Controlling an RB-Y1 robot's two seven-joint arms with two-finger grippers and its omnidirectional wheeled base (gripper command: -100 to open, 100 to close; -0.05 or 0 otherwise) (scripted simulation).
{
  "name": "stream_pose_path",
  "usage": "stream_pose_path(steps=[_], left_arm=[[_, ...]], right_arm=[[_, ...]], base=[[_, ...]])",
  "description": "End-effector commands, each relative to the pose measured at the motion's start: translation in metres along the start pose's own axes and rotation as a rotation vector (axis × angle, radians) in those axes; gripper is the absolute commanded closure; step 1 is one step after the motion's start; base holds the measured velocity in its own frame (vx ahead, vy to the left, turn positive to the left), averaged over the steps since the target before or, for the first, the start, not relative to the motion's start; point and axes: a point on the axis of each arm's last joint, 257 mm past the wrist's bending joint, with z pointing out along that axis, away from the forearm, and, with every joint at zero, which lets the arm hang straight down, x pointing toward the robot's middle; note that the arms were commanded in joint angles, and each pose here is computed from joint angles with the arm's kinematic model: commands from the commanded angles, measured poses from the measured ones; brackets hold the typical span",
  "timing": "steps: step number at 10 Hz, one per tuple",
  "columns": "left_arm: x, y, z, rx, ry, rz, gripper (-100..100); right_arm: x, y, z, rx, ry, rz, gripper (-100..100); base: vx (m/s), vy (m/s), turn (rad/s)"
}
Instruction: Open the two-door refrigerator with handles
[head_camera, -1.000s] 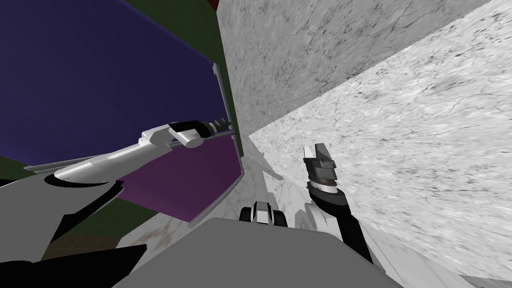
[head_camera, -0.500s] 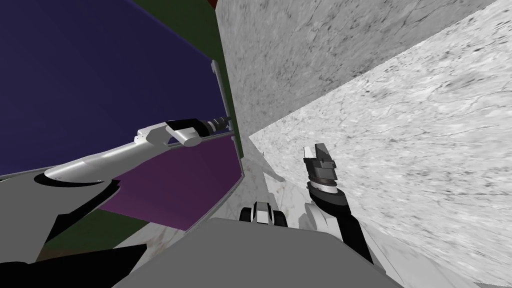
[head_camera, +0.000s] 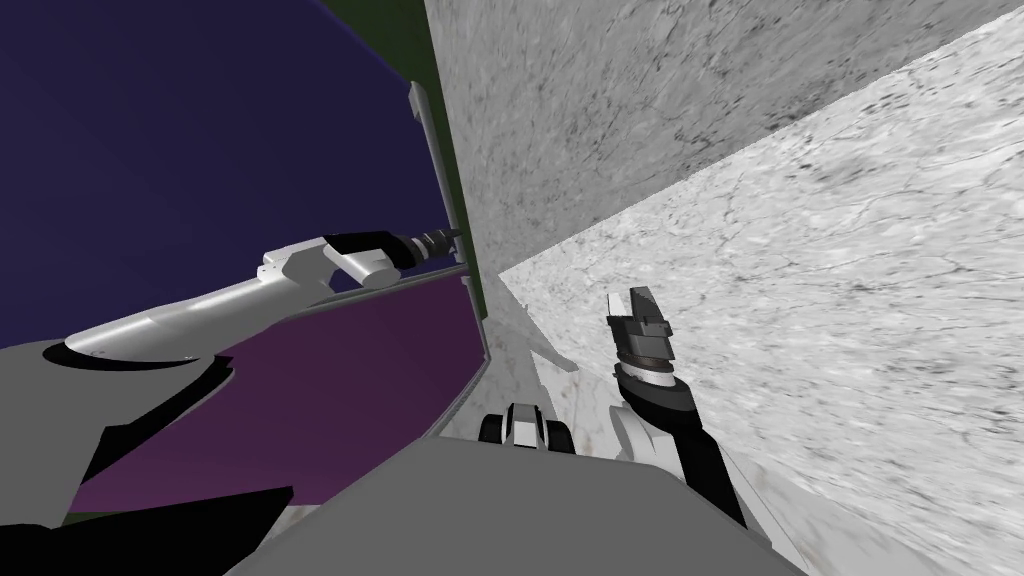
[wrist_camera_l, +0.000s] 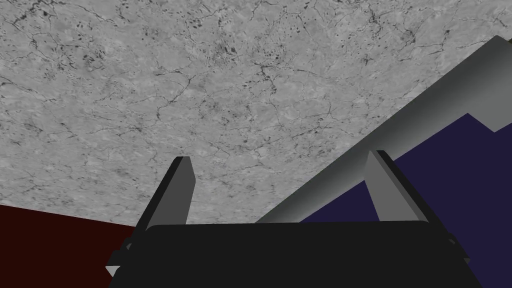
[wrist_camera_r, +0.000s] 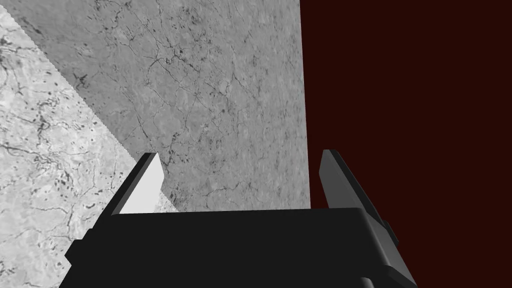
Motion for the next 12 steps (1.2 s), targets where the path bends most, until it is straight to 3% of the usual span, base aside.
stream_pose_path(steps=[1, 7, 8, 9, 12], left_arm=[[-0.010, -0.002, -0.003, -0.010, -0.012, 0.002, -100], [-0.026, -0.003, -0.006, -0.024, -0.031, 0.005, -100], [-0.013, -0.027, -0.007, 0.018, -0.005, -0.007, -100], [-0.012, -0.028, -0.007, 0.020, -0.003, -0.007, -100], [0.009, -0.065, -0.012, 0.086, 0.042, -0.021, -100]], right_arm=[[0.000, 0.000, 0.000, 0.000, 0.000, 0.000, 0], [0.000, 0.000, 0.000, 0.000, 0.000, 0.000, 0], [0.000, 0.000, 0.000, 0.000, 0.000, 0.000, 0], [0.000, 0.000, 0.000, 0.000, 0.000, 0.000, 0], [0.000, 0.000, 0.000, 0.000, 0.000, 0.000, 0]], base=[[0.192, 0.126, -0.038], [0.150, 0.119, -0.030], [0.121, 0.005, 0.363], [0.156, -0.016, 0.205], [0.141, -0.006, 0.256]])
